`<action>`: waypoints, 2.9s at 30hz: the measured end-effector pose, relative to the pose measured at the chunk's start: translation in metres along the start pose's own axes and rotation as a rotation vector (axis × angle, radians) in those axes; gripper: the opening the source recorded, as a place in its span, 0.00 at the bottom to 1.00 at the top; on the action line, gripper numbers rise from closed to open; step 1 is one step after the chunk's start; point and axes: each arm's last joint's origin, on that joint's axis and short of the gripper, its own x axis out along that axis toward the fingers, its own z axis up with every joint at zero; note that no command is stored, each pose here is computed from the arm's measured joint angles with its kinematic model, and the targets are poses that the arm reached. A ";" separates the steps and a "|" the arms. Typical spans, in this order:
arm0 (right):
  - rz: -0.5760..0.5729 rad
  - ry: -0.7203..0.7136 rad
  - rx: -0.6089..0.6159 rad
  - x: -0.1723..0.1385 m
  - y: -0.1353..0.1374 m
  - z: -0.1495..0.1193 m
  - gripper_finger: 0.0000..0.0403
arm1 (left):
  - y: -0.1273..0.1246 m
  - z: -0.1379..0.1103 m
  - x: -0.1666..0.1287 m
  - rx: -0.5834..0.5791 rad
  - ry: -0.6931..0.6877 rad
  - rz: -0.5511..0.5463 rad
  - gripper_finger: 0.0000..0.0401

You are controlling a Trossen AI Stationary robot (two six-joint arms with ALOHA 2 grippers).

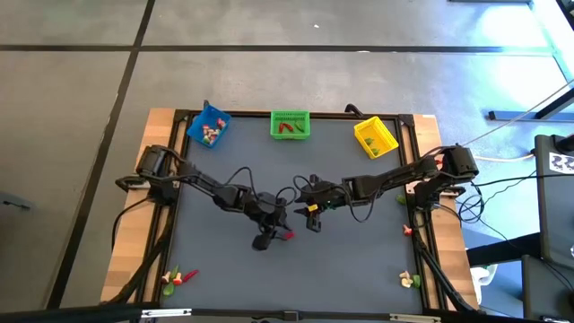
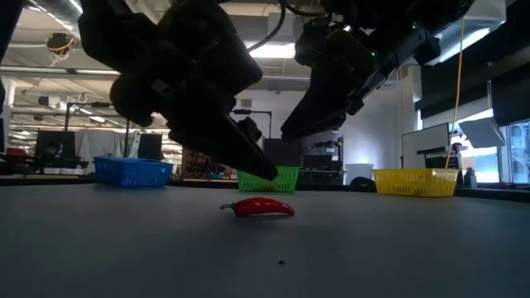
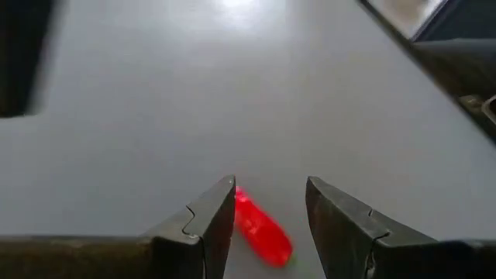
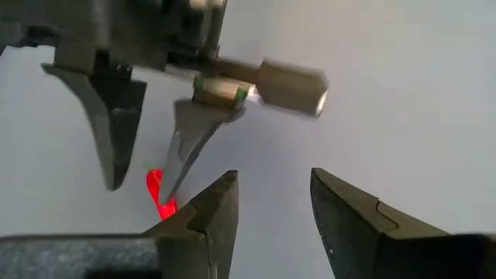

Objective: Sort produce into baskets
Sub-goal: Put the red chili pepper into the green bin

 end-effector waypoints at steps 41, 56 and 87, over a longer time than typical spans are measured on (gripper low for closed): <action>-0.010 0.000 0.004 0.000 0.000 0.000 0.40 | 0.027 -0.010 -0.003 -0.131 0.102 -0.011 0.10; -0.016 -0.002 0.003 0.000 -0.001 0.000 0.40 | 0.051 0.023 -0.073 -0.048 0.127 0.260 0.13; -0.075 -0.024 0.004 0.000 -0.002 0.001 0.40 | 0.165 0.034 -0.178 -0.123 -0.141 0.903 0.13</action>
